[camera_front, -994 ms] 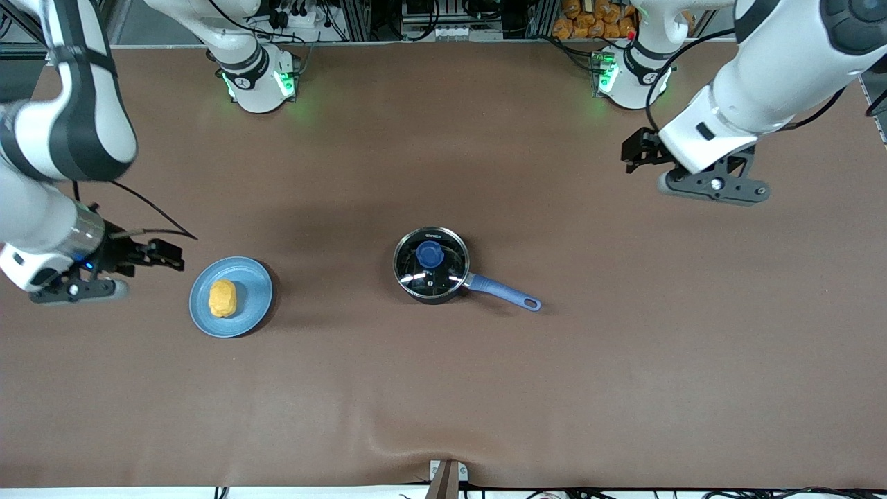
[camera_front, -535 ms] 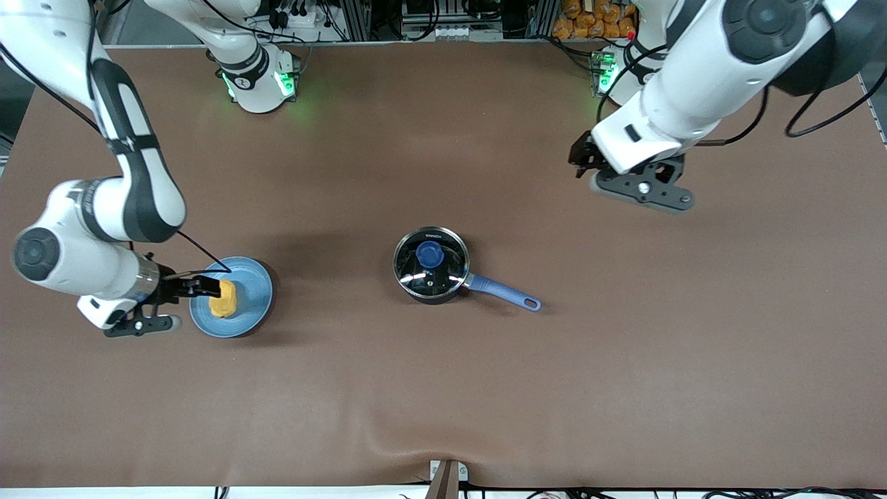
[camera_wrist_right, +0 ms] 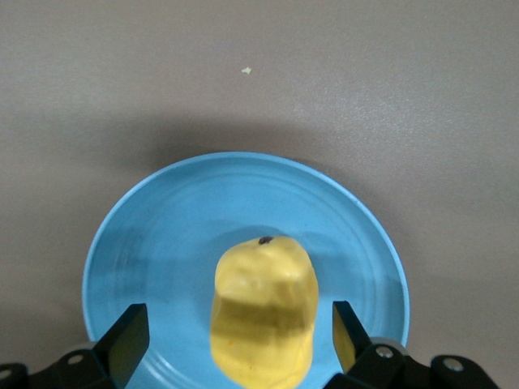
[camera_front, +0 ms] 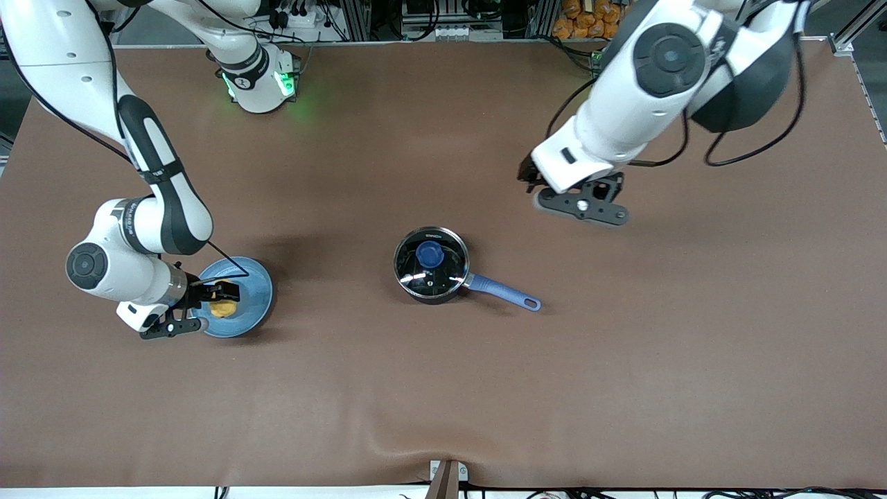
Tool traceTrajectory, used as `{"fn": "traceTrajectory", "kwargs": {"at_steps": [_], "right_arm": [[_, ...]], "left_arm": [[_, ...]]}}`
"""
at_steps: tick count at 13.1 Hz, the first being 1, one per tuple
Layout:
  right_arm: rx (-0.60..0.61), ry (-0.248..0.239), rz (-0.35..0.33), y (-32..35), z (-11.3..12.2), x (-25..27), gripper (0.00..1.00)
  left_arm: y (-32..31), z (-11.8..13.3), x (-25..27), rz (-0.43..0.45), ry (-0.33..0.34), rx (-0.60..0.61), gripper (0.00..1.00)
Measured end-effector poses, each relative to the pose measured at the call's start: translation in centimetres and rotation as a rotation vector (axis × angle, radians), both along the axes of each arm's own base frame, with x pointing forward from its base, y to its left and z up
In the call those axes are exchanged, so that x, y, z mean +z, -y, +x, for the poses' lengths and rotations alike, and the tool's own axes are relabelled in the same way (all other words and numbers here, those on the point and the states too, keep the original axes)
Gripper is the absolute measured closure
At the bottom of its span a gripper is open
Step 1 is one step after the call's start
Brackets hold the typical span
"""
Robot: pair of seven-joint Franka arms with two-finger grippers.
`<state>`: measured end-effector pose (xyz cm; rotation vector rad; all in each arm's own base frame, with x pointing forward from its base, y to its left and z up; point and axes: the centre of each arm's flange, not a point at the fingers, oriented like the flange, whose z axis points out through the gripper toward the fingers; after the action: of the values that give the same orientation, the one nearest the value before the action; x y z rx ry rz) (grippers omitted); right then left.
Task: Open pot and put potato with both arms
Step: 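Reach the right gripper to the potato while the left gripper approaches the lid, then grasp the potato with the right gripper while the left gripper grasps the lid knob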
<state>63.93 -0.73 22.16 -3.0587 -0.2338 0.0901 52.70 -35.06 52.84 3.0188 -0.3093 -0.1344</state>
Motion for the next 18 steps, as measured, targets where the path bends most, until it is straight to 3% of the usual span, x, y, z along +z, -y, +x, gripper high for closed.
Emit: {"fn": "traceTrajectory", "kwargs": {"at_steps": [5, 7, 9, 15, 18], "right_arm": [[-0.005, -0.02, 0.001, 0.5, -0.4, -2.3, 0.0], [-0.001, -0.021, 0.001, 0.5, -0.4, -2.3, 0.17], [0.001, -0.019, 0.001, 0.4, -0.3, -2.3, 0.4], [0.012, -0.003, 0.006, -0.3, 0.2, -1.5, 0.41], [0.022, -0.041, 0.017, -2.0, 0.8, 0.4, 0.41]], "left_arm": [[6.8, -0.5, -3.3, -0.044, -0.012, 0.106, 0.0], [8.3, 0.0, -5.1, -0.06, -0.003, 0.136, 0.0], [10.2, -0.2, -6.9, -0.055, 0.013, 0.174, 0.0], [16.4, -1.3, -13.6, -0.025, 0.072, 0.382, 0.0], [19.1, -1.9, -17.2, 0.019, 0.146, 0.483, 0.0]]}}
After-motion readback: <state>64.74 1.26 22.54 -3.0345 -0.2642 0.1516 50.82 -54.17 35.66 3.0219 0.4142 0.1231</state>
